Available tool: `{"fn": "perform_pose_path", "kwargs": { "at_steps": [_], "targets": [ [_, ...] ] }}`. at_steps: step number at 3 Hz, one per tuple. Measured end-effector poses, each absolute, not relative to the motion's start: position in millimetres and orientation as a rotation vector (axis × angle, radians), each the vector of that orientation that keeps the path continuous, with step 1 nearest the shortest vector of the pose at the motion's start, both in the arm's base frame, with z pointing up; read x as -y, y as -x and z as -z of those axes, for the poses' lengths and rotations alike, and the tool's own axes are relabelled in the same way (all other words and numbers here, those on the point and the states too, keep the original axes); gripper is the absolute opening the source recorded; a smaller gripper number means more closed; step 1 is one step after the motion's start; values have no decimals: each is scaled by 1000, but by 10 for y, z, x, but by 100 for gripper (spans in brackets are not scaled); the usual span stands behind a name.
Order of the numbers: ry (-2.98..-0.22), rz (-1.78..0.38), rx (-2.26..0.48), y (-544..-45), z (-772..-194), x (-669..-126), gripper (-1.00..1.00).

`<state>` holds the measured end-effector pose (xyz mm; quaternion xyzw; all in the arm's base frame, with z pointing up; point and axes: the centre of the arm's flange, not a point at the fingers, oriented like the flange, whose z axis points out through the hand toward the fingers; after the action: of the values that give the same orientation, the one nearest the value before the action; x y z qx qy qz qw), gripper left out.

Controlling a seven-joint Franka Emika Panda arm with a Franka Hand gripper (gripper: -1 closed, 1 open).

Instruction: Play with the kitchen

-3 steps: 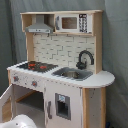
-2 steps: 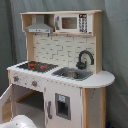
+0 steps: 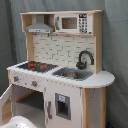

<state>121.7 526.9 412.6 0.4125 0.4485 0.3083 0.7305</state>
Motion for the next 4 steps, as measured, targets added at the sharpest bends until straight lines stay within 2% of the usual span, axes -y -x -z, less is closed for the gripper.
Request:
{"fn": "perform_pose_path", "kwargs": {
  "at_steps": [1, 4],
  "targets": [
    [-906, -707, -1022, -1175, -4192, -5121, 100],
    [-942, -733, -1120, -1637, -4139, -4594, 100]
  ]
}}
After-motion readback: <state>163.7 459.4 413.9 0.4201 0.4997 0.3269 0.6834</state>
